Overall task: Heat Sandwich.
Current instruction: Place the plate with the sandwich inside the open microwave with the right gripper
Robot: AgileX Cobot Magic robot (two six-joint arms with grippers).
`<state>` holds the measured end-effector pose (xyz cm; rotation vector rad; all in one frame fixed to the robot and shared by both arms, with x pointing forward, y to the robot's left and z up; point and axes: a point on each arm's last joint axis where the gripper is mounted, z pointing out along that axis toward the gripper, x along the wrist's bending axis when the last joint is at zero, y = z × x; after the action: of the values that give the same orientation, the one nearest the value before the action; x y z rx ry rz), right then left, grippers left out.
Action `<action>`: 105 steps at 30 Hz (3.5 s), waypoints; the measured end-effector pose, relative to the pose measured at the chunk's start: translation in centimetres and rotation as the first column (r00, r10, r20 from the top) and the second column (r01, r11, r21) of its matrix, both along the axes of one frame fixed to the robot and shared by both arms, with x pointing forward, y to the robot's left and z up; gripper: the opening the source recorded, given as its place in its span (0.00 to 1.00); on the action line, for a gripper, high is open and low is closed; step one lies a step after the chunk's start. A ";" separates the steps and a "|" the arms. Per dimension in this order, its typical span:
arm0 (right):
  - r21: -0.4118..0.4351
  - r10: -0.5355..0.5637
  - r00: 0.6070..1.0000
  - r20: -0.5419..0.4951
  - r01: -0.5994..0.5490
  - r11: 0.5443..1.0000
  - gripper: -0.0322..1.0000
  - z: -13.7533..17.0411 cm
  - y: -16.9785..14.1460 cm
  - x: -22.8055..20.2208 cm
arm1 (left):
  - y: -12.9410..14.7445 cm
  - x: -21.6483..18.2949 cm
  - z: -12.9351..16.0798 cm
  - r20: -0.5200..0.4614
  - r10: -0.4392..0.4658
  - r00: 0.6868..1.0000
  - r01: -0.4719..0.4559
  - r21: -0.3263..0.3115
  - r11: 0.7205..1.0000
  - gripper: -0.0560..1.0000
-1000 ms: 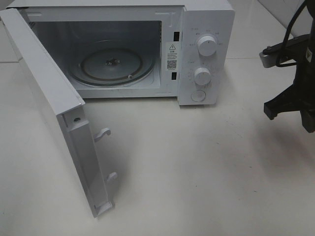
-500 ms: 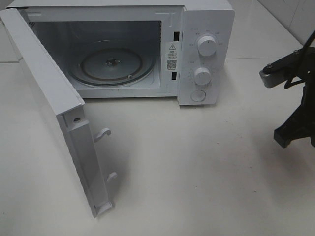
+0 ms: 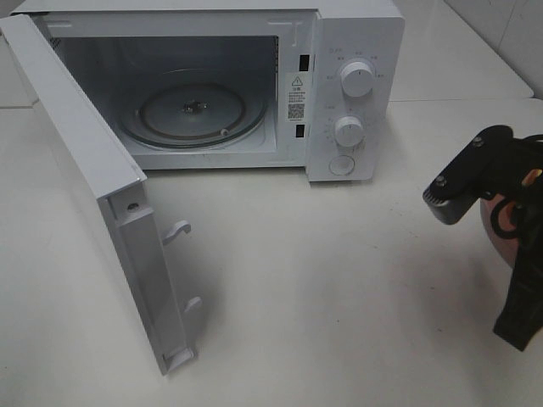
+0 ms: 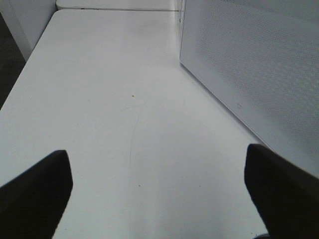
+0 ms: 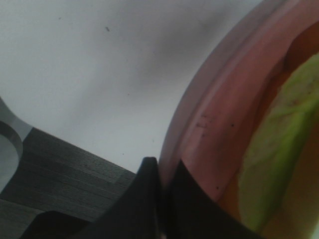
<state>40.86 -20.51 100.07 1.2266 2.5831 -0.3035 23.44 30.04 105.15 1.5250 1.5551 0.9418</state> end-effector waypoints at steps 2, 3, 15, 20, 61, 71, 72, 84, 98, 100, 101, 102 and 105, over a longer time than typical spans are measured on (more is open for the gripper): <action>-0.009 0.110 0.994 -0.025 -0.111 0.994 0.06 -0.1 0.6 -0.4 | 0.0 0.0 0.0 0.000 0.000 1.000 0.000 0.000 1.000 0.86; -0.009 0.110 0.994 -0.025 -0.111 0.994 0.06 -0.1 0.6 -0.4 | 0.0 0.0 0.0 0.000 0.000 1.000 0.000 0.000 1.000 0.86; -0.005 0.699 0.706 -0.113 -0.704 0.710 0.06 -0.2 3.3 -1.3 | 0.0 0.0 0.0 0.000 0.000 1.000 0.000 0.000 1.000 0.86; -0.006 0.855 0.497 -0.151 -0.865 0.502 0.06 -0.2 4.0 -1.5 | 0.0 0.0 0.0 0.000 0.000 1.000 0.000 0.000 1.000 0.86; -0.081 1.000 -0.027 -0.006 -0.996 -0.027 0.06 -2.4 11.8 6.5 | 0.0 0.0 0.0 0.000 0.002 1.000 -0.002 0.003 1.000 0.86; -0.098 0.999 -0.042 -0.004 -0.994 -0.042 0.06 -2.9 13.6 9.9 | 0.2 0.0 0.0 0.000 0.017 1.000 -0.017 0.025 1.000 0.86; -0.104 0.999 -0.040 0.000 -0.994 -0.040 0.06 -2.9 13.7 10.3 | 0.2 0.0 0.0 0.000 0.017 1.000 -0.017 0.025 1.000 0.86; -0.129 0.999 -0.052 0.003 -0.990 -0.051 0.06 -4.3 15.9 14.3 | 0.8 0.0 0.0 0.001 0.054 0.999 -0.053 0.081 0.995 0.86; -0.205 0.998 -0.013 0.067 -0.979 0.001 0.06 -4.9 18.7 20.4 | 1.0 0.0 0.1 0.003 0.070 0.998 -0.070 0.106 0.992 0.86; -0.207 0.997 -0.003 0.079 -0.978 0.013 0.06 -5.4 19.1 21.3 | 1.0 0.0 0.1 0.004 0.073 0.997 -0.073 0.109 0.991 0.86; -0.211 0.997 -0.003 0.082 -0.977 0.015 0.06 -5.4 19.3 21.6 | 1.1 -0.1 0.1 0.004 0.078 0.997 -0.078 0.110 0.991 0.86; -0.211 0.997 -0.003 0.082 -0.977 0.015 0.06 -5.4 19.3 21.6 | 1.1 -0.1 0.1 0.004 0.078 0.997 -0.078 0.110 0.991 0.86; -0.211 0.996 0.008 0.091 -0.977 0.028 0.06 -6.1 19.7 22.6 | 1.2 -0.1 0.1 0.007 0.086 0.996 -0.087 0.117 0.989 0.86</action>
<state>63.41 -0.83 94.00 -0.8431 2.4300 0.0663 23.39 31.22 105.26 1.5464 1.5999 1.1002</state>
